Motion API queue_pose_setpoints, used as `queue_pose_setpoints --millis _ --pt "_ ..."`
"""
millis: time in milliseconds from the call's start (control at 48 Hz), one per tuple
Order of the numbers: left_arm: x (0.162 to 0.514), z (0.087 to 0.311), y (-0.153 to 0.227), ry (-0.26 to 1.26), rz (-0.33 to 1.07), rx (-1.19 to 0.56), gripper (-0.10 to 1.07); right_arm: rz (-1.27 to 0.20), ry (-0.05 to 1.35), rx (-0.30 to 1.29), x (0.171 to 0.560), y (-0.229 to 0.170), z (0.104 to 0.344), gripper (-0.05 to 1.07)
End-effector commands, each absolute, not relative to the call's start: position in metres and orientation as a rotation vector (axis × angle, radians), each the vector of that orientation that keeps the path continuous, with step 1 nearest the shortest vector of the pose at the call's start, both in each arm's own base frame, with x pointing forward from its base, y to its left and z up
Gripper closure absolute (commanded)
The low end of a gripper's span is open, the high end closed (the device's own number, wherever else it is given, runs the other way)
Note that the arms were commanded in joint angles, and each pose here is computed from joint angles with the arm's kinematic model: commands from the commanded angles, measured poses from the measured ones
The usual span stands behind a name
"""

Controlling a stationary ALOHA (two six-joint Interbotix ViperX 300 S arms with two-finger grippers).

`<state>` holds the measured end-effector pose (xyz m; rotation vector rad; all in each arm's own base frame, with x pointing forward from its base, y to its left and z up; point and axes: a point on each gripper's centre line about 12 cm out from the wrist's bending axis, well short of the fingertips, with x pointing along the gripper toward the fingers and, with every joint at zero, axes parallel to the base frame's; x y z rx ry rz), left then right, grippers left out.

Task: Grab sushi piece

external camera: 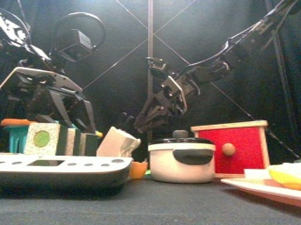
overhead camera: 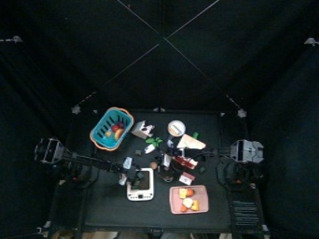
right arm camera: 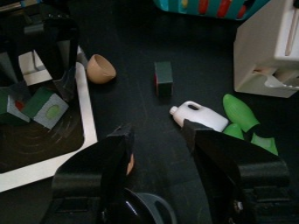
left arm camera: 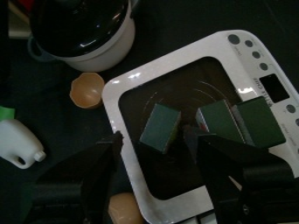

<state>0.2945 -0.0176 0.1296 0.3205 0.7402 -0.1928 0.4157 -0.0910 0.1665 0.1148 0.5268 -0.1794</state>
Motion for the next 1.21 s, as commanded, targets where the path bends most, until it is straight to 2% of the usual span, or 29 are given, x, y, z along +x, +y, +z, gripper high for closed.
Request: queue_pose_setpoints --millis 0,333,521,688,812,1021,1188 --pt "0.304 0.137 -0.016 0.71 -0.181 0.316 0.12 -0.182 0.475 0.111 0.421 -0.094 0.184 0.19" --pt "0.304 0.139 -0.011 0.706 -0.163 0.302 0.29 -0.182 0.476 0.111 0.42 -0.094 0.184 0.19" --pt "0.304 0.14 -0.012 0.703 -0.161 0.296 0.31 -0.182 0.476 0.111 0.42 -0.094 0.184 0.19" --pt "0.305 0.141 -0.01 0.701 -0.145 0.274 0.28 -0.182 0.478 0.11 0.42 -0.094 0.184 0.19" --pt "0.309 0.147 -0.008 0.692 -0.137 0.279 0.21 -0.183 0.478 0.111 0.42 -0.094 0.184 0.19" --pt "0.305 0.146 -0.007 0.747 -0.165 0.371 0.07 -0.183 0.479 0.111 0.42 -0.094 0.183 0.19" --pt "0.307 0.149 -0.008 0.794 -0.183 0.449 0.06 -0.183 0.478 0.111 0.421 -0.094 0.184 0.19"
